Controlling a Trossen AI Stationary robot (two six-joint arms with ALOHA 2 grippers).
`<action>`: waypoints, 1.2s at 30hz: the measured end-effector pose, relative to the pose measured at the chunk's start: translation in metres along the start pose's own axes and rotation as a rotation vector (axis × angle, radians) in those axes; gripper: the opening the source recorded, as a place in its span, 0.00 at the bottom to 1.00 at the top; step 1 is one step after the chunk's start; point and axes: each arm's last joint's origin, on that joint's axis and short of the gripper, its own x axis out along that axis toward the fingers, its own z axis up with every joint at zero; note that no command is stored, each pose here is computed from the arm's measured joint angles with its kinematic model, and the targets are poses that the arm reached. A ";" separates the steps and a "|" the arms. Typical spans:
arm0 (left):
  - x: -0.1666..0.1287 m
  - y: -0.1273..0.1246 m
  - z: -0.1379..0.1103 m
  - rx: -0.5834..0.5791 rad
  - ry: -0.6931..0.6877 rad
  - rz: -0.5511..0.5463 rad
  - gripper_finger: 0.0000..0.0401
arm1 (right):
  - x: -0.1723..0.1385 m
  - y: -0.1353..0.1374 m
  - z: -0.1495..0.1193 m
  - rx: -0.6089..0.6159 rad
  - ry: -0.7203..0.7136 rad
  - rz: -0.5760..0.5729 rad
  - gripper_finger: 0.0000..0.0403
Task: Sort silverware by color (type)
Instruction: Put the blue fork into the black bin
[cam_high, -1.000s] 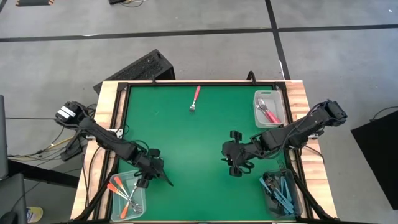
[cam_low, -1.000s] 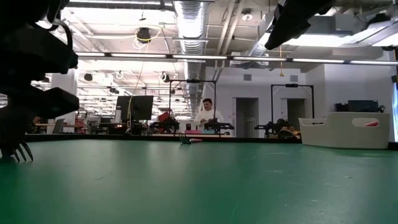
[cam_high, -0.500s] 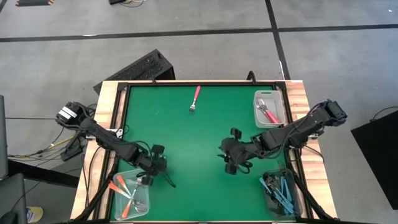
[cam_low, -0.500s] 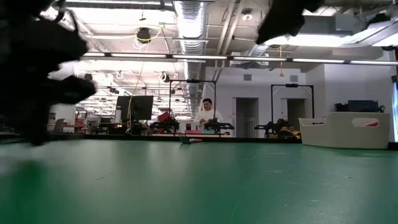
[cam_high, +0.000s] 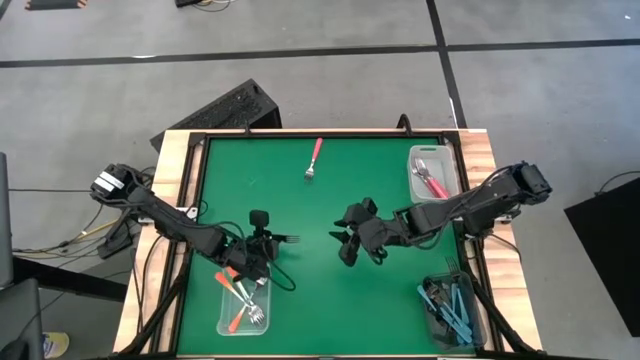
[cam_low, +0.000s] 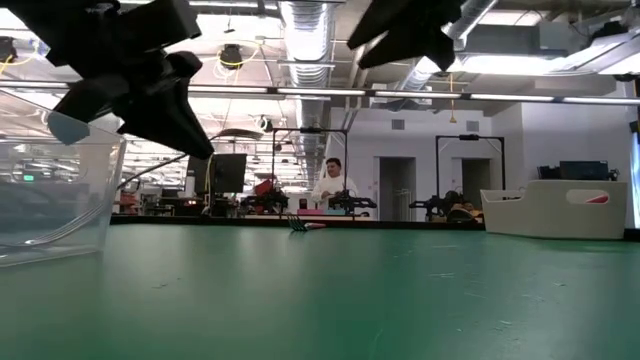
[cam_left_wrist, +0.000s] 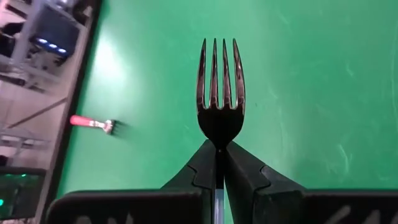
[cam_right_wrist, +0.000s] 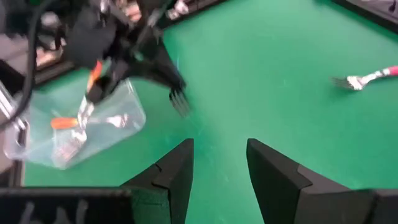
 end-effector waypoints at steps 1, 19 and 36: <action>0.000 0.001 0.002 -0.009 -0.010 0.011 0.02 | 0.000 0.000 0.001 0.002 -0.002 0.000 0.43; -0.005 0.017 0.047 -0.051 -0.336 0.209 0.02 | 0.030 0.013 0.001 0.059 -0.093 0.119 0.54; -0.008 0.017 0.053 0.002 -0.409 0.161 0.02 | 0.034 0.016 0.010 0.045 -0.177 0.179 0.28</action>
